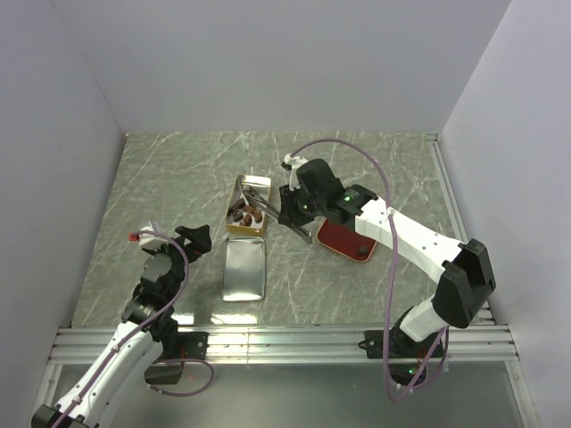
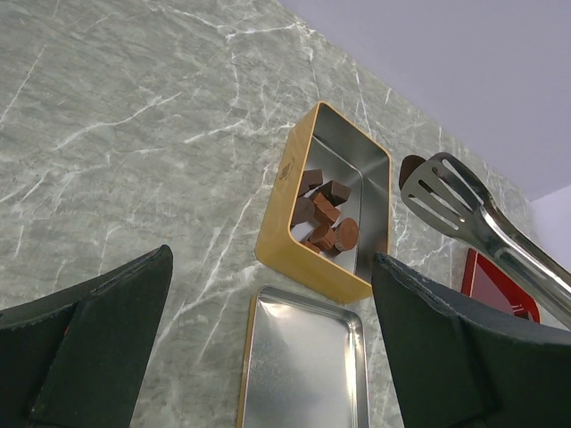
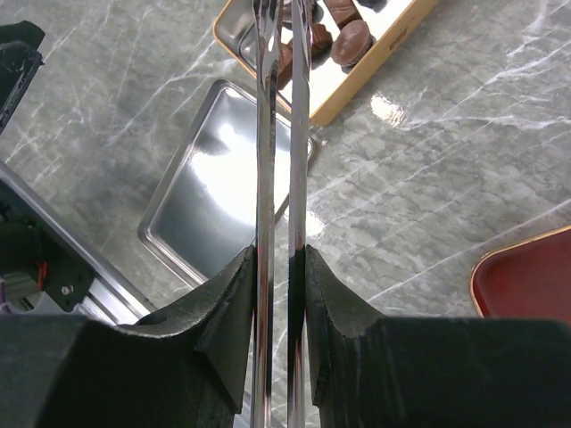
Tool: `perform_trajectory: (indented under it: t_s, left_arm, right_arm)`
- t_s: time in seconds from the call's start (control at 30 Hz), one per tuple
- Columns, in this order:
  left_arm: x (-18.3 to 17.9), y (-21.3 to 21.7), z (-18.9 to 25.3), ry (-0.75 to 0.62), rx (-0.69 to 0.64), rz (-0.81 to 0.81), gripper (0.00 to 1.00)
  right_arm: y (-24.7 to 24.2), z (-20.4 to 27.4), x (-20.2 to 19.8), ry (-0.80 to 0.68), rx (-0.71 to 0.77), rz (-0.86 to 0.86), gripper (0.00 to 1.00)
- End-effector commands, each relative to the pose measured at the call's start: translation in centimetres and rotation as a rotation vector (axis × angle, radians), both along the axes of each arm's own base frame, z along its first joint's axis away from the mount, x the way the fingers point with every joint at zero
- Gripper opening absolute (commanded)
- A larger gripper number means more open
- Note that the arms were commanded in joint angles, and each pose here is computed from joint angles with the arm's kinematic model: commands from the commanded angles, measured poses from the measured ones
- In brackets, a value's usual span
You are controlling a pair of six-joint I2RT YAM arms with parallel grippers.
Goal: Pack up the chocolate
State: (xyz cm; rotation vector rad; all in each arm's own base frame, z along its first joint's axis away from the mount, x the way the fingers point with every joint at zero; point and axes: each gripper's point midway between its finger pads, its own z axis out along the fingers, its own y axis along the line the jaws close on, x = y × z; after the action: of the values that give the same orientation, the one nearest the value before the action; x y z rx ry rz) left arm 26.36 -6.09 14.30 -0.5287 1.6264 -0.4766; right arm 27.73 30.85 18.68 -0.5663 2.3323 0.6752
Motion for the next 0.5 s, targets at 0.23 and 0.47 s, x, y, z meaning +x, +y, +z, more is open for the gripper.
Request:
perform_trajectory:
  t_s: [0.23,0.47]
  left_arm:
    - [0.2,0.0,0.8,-0.029,-0.015,0.006,0.99]
    - [0.2,-0.1,0.8,-0.028,-0.015,0.004,1.00]
  right_arm:
    - [1.5,2.1,1.9,-0.069,0.045,-0.019,0.33]
    - [1.2,1.0,1.9,-0.057,0.015,-0.026,0.37]
